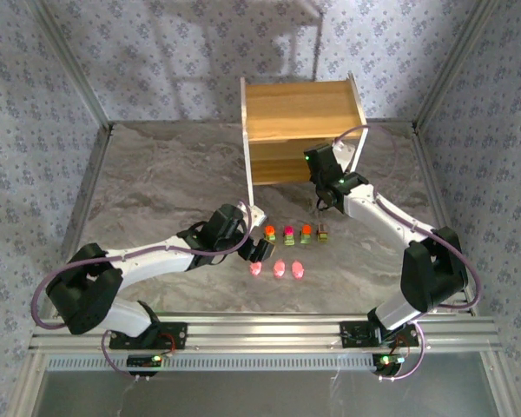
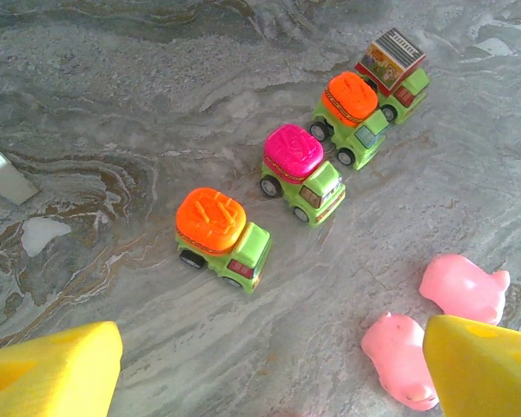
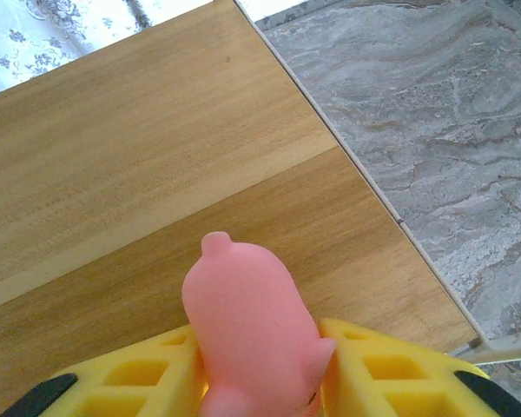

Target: Place and organize the plastic toys onto the shelf

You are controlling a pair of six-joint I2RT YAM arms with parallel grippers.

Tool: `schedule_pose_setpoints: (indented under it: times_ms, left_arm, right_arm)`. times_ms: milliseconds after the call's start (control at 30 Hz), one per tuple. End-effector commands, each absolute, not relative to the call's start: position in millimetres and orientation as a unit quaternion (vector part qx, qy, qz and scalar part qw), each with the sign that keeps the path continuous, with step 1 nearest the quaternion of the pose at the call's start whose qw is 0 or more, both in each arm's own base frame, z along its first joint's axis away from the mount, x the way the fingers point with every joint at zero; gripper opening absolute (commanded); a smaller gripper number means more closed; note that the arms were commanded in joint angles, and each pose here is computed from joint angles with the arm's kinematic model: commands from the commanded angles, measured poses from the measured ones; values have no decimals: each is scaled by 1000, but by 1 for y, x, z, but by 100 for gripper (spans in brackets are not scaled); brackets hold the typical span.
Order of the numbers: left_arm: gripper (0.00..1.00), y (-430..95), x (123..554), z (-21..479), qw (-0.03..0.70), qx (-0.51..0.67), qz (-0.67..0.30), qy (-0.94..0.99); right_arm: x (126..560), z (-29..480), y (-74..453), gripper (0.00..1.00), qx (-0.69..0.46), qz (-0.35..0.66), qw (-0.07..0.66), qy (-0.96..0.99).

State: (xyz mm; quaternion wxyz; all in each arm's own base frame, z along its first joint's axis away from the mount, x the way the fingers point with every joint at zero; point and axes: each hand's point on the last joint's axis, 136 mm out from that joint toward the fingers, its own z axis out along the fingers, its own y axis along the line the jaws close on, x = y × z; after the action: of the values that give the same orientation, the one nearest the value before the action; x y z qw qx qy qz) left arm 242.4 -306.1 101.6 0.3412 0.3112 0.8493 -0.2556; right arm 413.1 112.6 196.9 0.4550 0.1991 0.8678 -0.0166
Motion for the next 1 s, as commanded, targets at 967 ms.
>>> schedule_pose_setpoints:
  times_ms: [967]
  left_arm:
    - [90, -313, 246, 117, 358, 318, -258, 839]
  right_arm:
    - [415, 206, 109, 45, 206, -23, 460, 863]
